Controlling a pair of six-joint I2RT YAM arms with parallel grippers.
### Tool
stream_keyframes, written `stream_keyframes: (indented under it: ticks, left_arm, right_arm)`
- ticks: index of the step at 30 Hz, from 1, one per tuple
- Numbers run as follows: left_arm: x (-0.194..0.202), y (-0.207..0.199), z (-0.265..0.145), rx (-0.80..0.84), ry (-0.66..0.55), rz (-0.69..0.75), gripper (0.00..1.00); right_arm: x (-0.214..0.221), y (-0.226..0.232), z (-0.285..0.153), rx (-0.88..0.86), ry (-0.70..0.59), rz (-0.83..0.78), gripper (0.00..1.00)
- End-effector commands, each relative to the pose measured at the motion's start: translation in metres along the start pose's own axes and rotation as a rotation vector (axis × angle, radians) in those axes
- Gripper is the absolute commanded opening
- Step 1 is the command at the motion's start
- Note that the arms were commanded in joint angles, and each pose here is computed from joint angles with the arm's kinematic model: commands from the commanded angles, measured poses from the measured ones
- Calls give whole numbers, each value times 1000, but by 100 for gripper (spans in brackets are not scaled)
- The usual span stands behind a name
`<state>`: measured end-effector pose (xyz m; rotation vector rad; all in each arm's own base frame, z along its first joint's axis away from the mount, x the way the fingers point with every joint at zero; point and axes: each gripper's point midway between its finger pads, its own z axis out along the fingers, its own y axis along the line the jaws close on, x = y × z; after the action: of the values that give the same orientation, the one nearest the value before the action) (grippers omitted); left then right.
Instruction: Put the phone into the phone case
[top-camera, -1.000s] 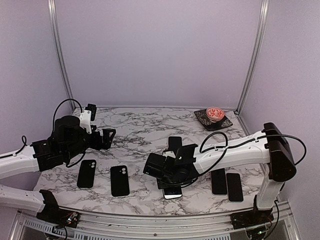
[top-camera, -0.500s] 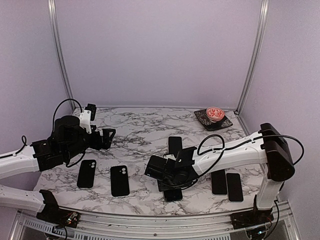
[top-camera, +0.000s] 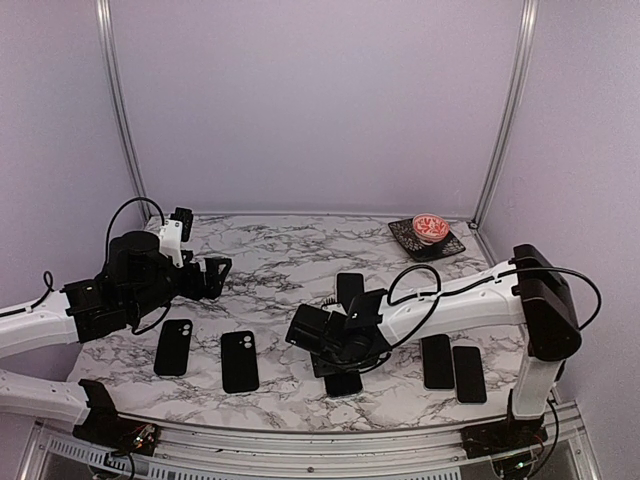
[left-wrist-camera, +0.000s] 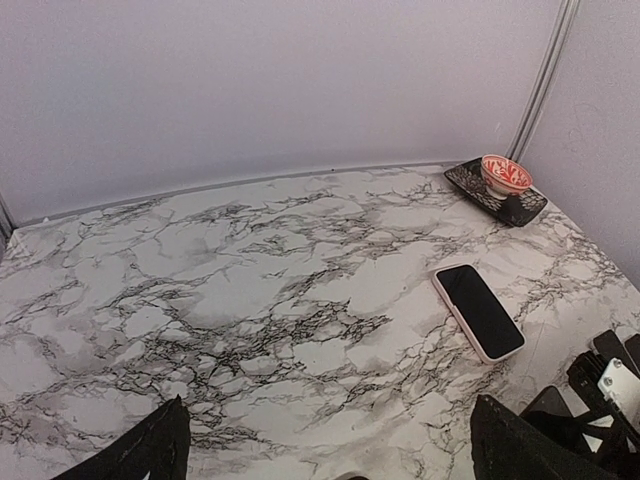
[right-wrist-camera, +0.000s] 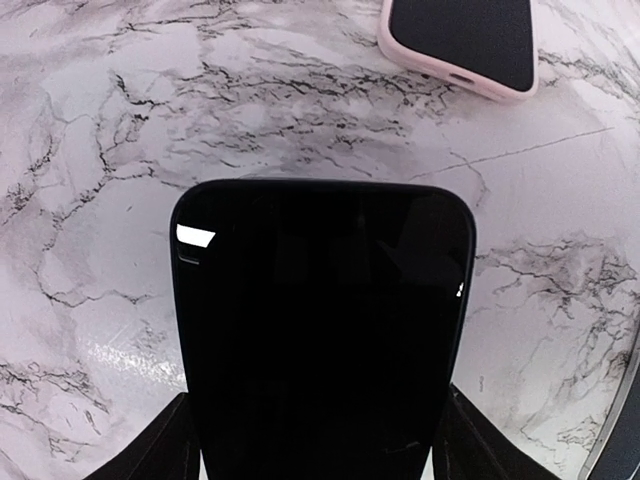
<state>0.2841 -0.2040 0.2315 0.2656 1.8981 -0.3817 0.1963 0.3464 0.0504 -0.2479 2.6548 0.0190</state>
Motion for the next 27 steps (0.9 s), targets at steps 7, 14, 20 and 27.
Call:
stream_keyframes:
  ticks: [7,14,20,27]
  left_arm:
    - [0,2,1,-2,-10,-5,99]
    - [1,1,1,3,-8,-5,99]
    - [0,1,0,2,-11,-5,99]
    - [0,3,0,-3,-12,-5,99]
  right_arm:
    - [-30,2,-7,24,-102,5,32]
    - [-20,2,8,17,-91,25,30]
    - [-1,-6,13,46,-46,30,29]
    - [0,10,2,-20,-17,54,30]
